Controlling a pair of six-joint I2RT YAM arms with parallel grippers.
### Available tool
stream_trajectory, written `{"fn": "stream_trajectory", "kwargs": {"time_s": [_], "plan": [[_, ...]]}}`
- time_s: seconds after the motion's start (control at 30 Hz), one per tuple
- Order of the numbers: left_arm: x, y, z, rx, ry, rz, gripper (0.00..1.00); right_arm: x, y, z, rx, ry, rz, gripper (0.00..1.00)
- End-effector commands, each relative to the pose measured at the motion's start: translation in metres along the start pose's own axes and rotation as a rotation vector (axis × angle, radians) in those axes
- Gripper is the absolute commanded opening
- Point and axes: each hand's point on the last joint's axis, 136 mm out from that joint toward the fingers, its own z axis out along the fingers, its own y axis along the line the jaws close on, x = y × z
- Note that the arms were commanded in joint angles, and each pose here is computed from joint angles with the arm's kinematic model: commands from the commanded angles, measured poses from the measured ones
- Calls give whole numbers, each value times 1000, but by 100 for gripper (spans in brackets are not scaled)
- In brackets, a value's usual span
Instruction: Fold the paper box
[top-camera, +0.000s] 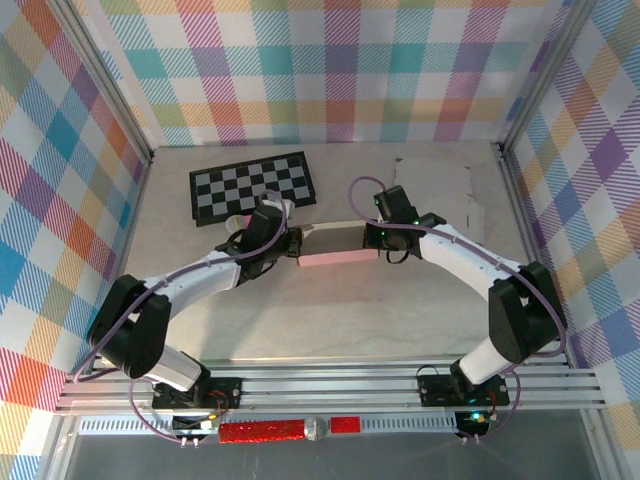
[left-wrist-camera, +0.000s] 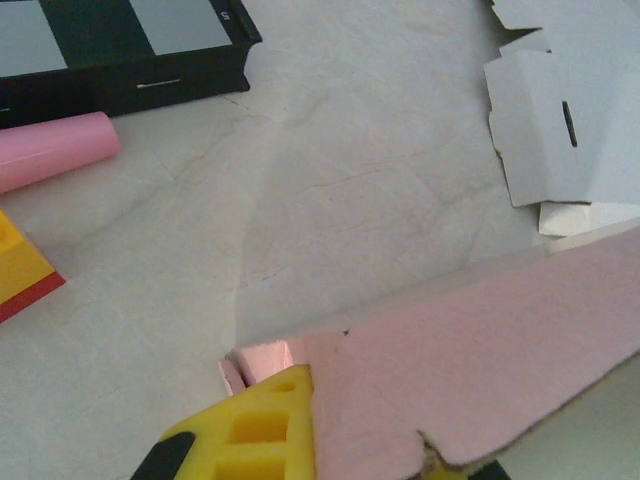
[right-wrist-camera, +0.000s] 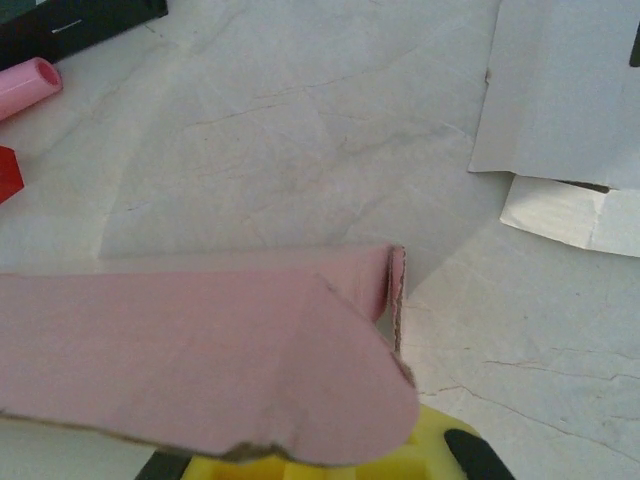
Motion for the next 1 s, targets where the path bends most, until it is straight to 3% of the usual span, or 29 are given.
{"fn": "stream_trajectory", "kwargs": {"time_s": [0.0, 0.23, 0.33, 0.67, 0.83, 0.97], "plan": [[-8, -20, -9, 31, -71, 57, 0, 19, 1, -11, -1, 74, 17, 10], [6, -15, -12, -57, -63, 94, 0, 41, 5, -53, -19, 191, 195, 51], [11, -16, -13, -73, -63, 97, 0, 54, 7, -71, -43, 226, 306, 59], [25, -23, -15, -108, -62, 107, 0, 43, 23, -115, -164, 172, 721, 64], [31, -27, -19, -119, -61, 117, 0, 21, 40, -109, -234, 162, 1029, 63], [38, -30, -21, -138, -62, 131, 0, 0, 50, -96, -263, 113, 1151, 61]]}}
